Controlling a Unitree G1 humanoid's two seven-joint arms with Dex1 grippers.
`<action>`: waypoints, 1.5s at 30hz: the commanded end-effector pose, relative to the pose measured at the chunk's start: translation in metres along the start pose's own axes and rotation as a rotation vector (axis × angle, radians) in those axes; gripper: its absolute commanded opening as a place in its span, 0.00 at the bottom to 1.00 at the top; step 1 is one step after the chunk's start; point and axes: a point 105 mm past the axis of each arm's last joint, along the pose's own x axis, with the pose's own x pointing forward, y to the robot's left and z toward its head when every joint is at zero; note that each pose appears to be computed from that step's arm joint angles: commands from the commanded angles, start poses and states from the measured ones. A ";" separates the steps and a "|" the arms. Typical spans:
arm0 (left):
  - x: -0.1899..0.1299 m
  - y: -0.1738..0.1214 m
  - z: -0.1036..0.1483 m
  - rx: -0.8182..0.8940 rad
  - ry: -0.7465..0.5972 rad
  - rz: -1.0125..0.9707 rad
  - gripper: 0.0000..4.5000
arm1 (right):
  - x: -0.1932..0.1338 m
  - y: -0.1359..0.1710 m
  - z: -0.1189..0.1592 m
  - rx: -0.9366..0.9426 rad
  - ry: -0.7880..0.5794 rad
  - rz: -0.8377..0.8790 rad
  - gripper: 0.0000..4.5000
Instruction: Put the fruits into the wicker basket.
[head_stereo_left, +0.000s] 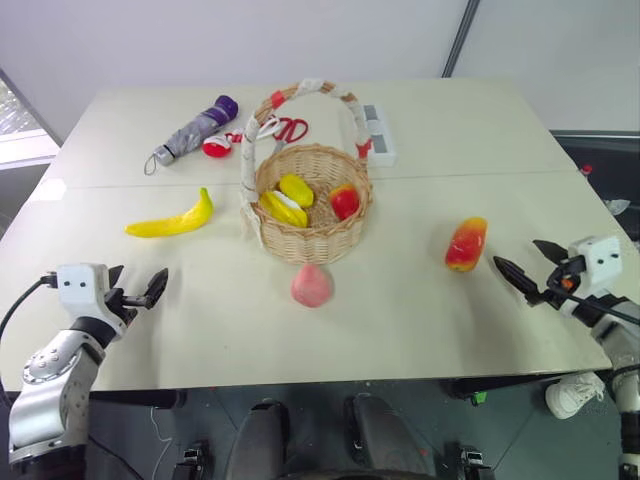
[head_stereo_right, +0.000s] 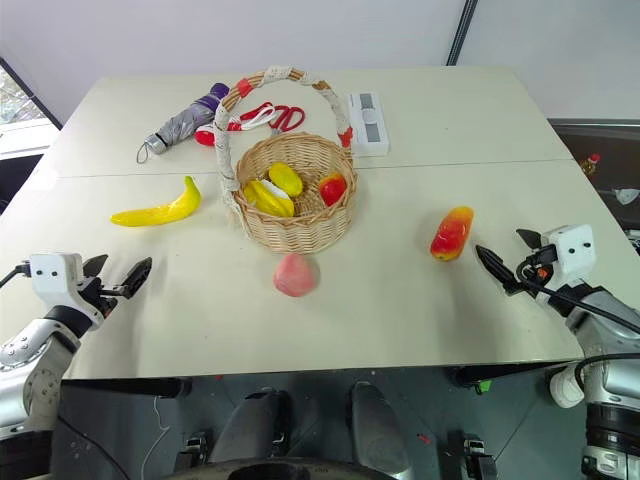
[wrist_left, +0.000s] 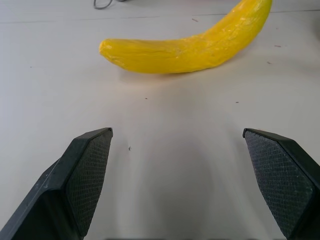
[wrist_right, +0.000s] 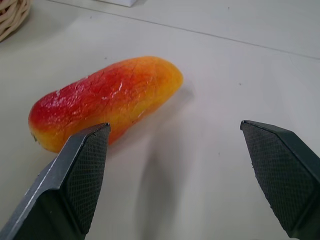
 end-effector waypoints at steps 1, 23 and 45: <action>-0.001 0.000 0.013 0.020 -0.048 0.012 1.00 | 0.001 -0.001 0.012 -0.030 -0.038 -0.001 0.97; 0.063 -0.013 0.058 0.912 0.183 -0.142 1.00 | 0.007 0.167 0.108 -0.130 -0.208 0.700 0.97; 0.119 -0.019 0.051 0.951 0.258 -0.221 0.10 | 0.016 0.227 0.116 -0.096 -0.306 0.828 1.00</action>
